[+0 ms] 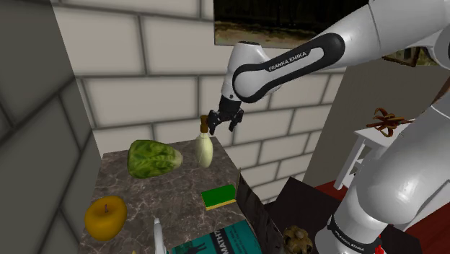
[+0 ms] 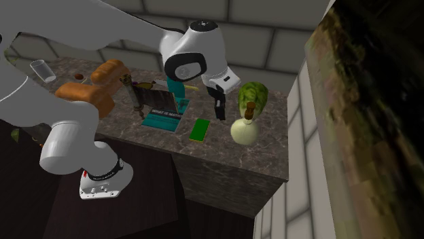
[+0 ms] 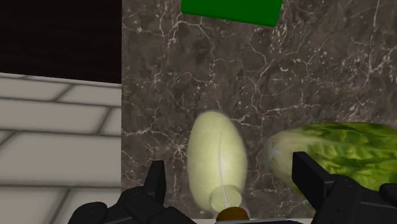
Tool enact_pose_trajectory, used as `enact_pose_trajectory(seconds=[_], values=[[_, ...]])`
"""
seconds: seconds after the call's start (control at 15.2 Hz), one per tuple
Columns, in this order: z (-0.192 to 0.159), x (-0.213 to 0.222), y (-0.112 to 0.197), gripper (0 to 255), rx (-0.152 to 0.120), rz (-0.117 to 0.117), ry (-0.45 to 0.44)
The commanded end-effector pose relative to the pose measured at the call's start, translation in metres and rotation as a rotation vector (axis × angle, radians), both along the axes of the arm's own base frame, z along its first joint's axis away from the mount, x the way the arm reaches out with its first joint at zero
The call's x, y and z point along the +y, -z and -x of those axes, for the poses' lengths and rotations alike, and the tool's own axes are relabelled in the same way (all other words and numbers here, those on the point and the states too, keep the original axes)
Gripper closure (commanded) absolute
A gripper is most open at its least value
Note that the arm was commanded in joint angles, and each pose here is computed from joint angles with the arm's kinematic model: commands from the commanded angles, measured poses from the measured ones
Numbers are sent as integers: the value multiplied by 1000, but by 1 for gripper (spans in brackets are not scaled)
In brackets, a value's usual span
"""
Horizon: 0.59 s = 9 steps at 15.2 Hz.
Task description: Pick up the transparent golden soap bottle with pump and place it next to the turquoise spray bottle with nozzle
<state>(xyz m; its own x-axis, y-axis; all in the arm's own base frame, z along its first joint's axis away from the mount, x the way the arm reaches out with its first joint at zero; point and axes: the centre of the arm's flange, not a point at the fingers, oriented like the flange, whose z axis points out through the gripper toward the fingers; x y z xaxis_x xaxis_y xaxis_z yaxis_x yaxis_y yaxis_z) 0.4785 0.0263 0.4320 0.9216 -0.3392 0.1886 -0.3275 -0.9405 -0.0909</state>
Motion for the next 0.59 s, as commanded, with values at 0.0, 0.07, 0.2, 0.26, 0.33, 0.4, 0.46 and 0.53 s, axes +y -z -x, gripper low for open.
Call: enact_pose_trajectory(seconds=[0.0,0.07,0.2,0.26,0.33,0.4,0.46,0.53], values=[[-19,-2,6,0,-38,13,22],[-29,-3,10,0,-54,19,33],[-49,-3,18,0,-88,32,55],[-60,-4,22,0,-105,38,66],[-68,-5,24,0,-118,43,74],[-69,-5,29,0,-118,43,74],[-71,-5,34,0,-118,43,74],[-73,-5,39,0,-118,43,74]])
